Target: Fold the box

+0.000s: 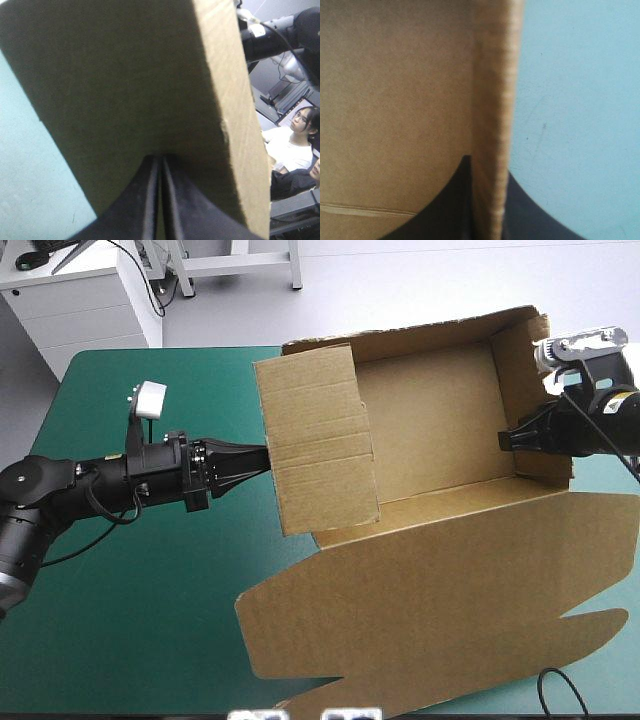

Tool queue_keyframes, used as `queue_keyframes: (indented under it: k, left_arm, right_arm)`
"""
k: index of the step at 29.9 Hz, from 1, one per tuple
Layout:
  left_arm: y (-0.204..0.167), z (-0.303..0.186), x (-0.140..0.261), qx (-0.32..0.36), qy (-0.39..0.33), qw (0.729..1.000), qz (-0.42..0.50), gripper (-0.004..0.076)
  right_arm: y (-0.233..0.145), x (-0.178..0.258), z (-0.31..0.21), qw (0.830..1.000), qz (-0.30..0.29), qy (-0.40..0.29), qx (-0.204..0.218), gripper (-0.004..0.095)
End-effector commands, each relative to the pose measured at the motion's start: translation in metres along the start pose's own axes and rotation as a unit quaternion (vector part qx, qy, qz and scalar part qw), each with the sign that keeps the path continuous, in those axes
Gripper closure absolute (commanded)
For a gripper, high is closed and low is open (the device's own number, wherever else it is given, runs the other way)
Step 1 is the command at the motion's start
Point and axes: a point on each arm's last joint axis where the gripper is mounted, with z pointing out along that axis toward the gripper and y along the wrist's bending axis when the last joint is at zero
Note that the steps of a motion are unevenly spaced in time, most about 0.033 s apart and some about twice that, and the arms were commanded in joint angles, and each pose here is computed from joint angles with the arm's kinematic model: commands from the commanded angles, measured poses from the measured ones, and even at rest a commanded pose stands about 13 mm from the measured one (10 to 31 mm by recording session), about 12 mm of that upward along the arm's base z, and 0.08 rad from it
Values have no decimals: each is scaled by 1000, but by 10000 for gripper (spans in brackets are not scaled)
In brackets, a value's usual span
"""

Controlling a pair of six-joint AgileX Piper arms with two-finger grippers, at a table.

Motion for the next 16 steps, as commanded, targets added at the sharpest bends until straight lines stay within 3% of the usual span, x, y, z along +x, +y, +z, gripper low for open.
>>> queue_keyframes:
  k: [1,6,13,16]
  left_arm:
    - [-26,-4,-17,74,-36,996,14,713]
    - [-30,-4,-21,77,-40,996,21,615]
    - [-30,-4,-21,79,-41,996,23,277]
    - [-31,-4,-23,84,-49,995,21,227]
  right_arm:
    - [6,-6,-14,999,9,-42,-12,925]
    - [8,-7,-14,998,14,-48,-23,925]
    - [8,-8,-14,998,15,-51,-22,925]
    - [8,-8,-14,998,16,-53,-23,926]
